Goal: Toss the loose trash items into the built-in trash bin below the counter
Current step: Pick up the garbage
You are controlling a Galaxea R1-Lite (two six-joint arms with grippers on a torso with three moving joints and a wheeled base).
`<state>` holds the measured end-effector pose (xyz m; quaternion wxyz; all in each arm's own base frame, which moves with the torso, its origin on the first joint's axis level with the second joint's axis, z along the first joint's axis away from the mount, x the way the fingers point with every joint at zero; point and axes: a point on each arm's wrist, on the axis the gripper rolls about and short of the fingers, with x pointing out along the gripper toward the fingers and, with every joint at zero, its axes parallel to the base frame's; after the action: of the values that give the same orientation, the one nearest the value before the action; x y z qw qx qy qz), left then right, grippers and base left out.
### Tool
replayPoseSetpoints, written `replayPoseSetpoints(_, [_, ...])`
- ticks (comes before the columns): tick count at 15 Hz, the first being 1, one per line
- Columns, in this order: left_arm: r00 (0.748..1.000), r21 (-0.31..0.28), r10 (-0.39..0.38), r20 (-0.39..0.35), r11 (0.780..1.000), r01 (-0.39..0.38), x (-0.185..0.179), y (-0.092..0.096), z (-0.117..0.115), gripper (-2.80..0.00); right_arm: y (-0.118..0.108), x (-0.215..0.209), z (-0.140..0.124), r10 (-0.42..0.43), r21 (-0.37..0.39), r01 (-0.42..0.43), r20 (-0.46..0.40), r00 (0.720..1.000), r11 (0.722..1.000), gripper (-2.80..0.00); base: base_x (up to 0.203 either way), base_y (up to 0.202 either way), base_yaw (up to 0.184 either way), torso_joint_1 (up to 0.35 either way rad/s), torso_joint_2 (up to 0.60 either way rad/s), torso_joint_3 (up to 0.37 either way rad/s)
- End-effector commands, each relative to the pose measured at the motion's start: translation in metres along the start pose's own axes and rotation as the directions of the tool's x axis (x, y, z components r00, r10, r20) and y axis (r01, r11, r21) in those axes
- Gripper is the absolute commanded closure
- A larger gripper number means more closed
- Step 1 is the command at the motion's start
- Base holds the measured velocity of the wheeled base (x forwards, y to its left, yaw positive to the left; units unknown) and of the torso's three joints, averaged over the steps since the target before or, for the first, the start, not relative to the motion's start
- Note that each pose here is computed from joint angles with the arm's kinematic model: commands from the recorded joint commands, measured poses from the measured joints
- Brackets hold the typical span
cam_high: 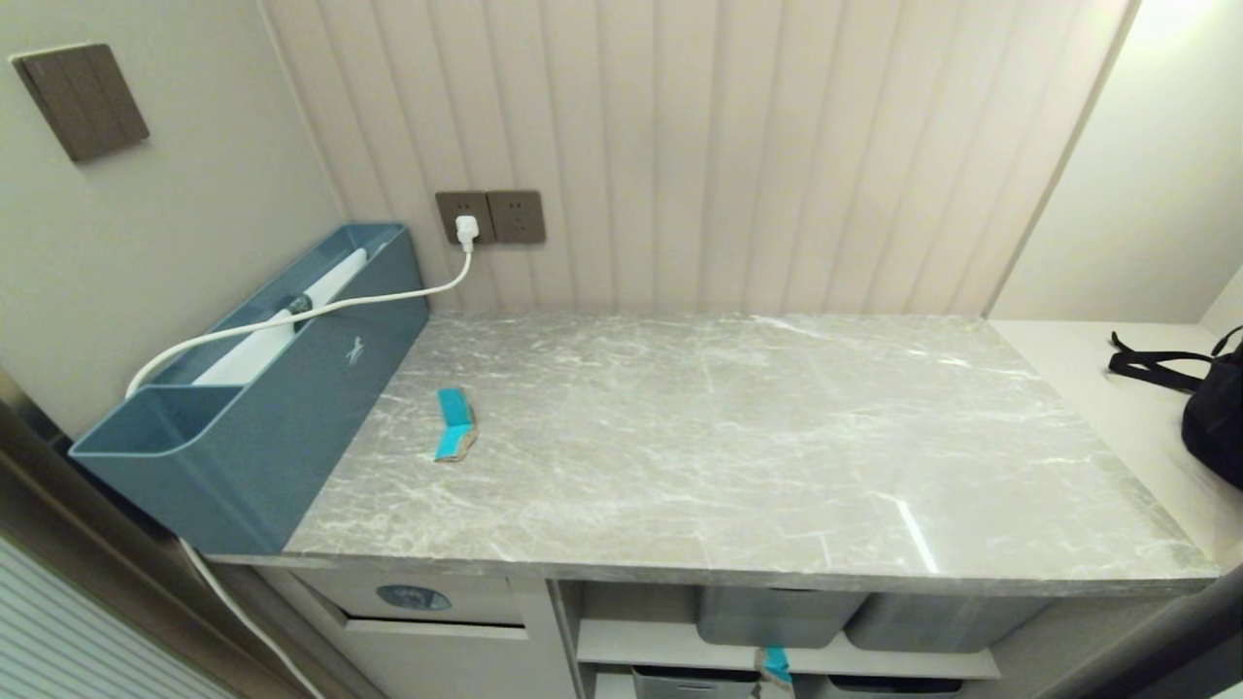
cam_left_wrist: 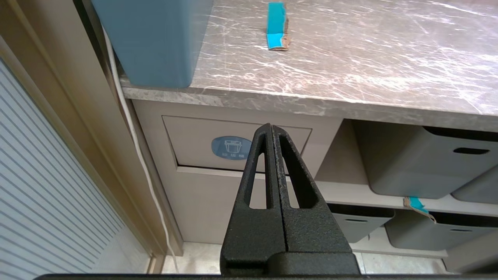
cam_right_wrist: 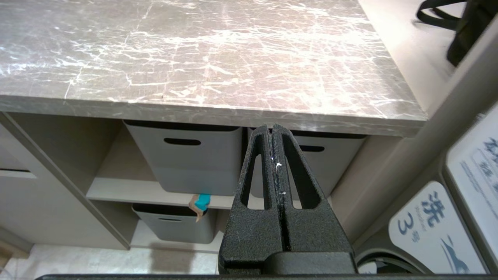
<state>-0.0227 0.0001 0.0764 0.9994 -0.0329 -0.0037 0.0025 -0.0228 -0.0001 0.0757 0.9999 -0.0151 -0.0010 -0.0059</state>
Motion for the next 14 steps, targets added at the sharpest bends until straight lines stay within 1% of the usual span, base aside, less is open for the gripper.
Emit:
replayPoseSetpoints(1, [1.000,-0.004,0.002,0.000,1.000,-0.002,0.000,0.000,0.000,0.00,0.000,0.000,0.000,0.001,0.000,-0.001,-0.002,1.000,1.000,0.00,0.000,0.000,0.000,0.000,0.00,0.000])
replayPoseSetpoints(5, [1.000,-0.002,-0.001,-0.001,1.000,0.001,0.000,0.000,0.000,0.00,0.000,0.000,0.000,0.001,-0.002,-0.001,-0.002,1.000,1.000,0.00,0.000,0.000,0.000,0.000,0.00,0.000])
replayPoseSetpoints(7, [1.000,0.007,-0.006,-0.018,1.000,0.006,0.001,0.000,0.000,0.00,0.000,0.000,0.000,0.001,0.000,-0.001,-0.002,1.000,1.000,0.00,0.000,0.000,0.000,0.000,0.00,0.000])
replayPoseSetpoints(8, [1.000,0.014,-0.015,-0.004,1.000,0.015,0.000,-0.001,0.004,0.00,0.000,0.000,0.000,0.001,0.000,-0.001,-0.002,1.000,1.000,0.00,0.000,0.000,0.000,0.000,0.00,0.000])
replayPoseSetpoints(9, [0.999,0.015,-0.031,0.012,0.999,0.031,-0.001,-0.002,0.016,0.00,0.000,0.000,0.000,0.000,0.001,0.000,-0.002,1.000,1.000,0.00,0.000,0.000,0.000,0.000,0.00,0.000])
replayPoseSetpoints(10, [0.999,0.015,-0.045,0.003,0.999,0.045,0.001,-0.003,0.031,0.00,0.000,0.000,0.000,0.003,0.001,-0.003,-0.002,1.000,1.000,0.00,0.000,0.000,0.000,0.000,0.00,0.000])
replayPoseSetpoints(11, [0.998,0.014,-0.054,-0.020,0.998,0.054,0.006,-0.004,0.049,0.00,0.000,0.000,0.000,0.002,0.003,-0.002,0.000,1.000,1.000,0.00,0.000,0.000,0.000,0.000,0.00,0.000])
replayPoseSetpoints(13, [0.990,0.003,-0.080,-0.113,0.997,0.081,0.034,-0.008,0.092,0.00,0.000,0.000,0.000,0.002,0.005,-0.002,0.001,1.000,1.000,0.00,0.000,0.000,0.000,0.000,0.00,0.000])
replayPoseSetpoints(14, [0.980,-0.009,-0.100,-0.171,0.995,0.100,0.058,-0.011,0.116,0.00,0.000,0.000,0.000,0.003,0.006,-0.003,0.000,1.000,1.000,0.00,0.000,0.000,0.000,0.000,0.00,0.000])
